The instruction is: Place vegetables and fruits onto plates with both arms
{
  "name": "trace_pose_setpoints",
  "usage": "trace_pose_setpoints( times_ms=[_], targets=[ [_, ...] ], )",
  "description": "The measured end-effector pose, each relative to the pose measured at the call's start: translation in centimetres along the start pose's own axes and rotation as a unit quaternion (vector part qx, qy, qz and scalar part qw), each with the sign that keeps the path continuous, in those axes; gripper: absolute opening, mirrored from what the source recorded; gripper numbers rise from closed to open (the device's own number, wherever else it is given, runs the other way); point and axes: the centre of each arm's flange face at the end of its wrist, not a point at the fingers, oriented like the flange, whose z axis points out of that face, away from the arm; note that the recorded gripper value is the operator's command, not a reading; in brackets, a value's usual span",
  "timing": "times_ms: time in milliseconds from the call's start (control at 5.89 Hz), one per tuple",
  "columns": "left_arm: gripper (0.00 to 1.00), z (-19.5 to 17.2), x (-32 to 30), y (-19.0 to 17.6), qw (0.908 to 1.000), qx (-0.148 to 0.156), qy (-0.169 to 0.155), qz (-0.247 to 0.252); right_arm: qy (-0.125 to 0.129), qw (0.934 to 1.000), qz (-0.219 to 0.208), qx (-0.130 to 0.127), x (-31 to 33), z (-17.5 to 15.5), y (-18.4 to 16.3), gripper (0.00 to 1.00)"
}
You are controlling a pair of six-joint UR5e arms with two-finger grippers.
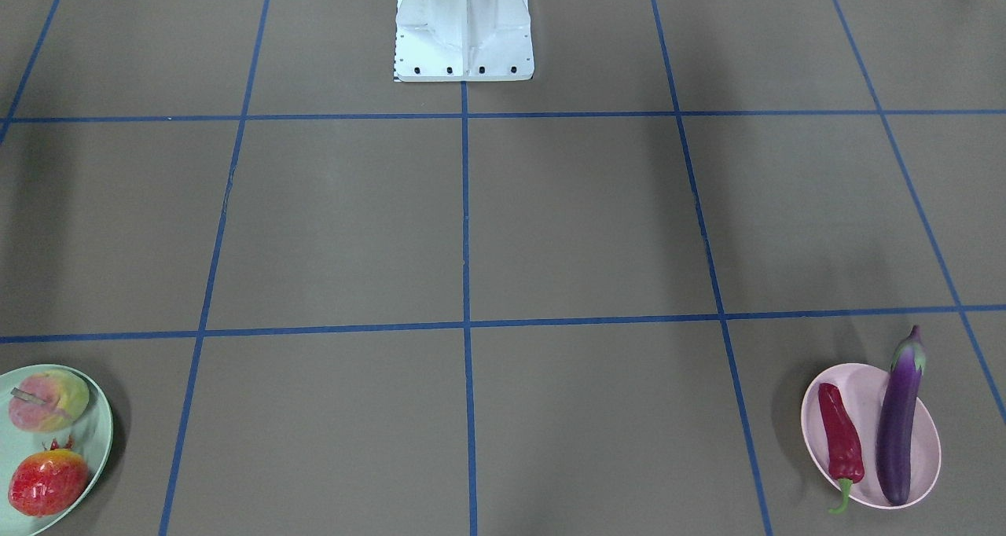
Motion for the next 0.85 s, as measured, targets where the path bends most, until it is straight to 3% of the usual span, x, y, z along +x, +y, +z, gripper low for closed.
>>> trace_pose_setpoints(
  times_ms=[170,849],
  targets=[
    [1.00,0.0,0.1,-0.4,0.9998,0.015,0.002,0.014,0.001,1.0000,0.001,-0.002,0.2,0.4,1.0,1.00],
    [1.00,0.6,-0.3,-0.6,0.9997,0.016,0.005,0.016,0.005,1.0000,-0.003,0.006,0.7,1.1,2.0,1.00]
  ],
)
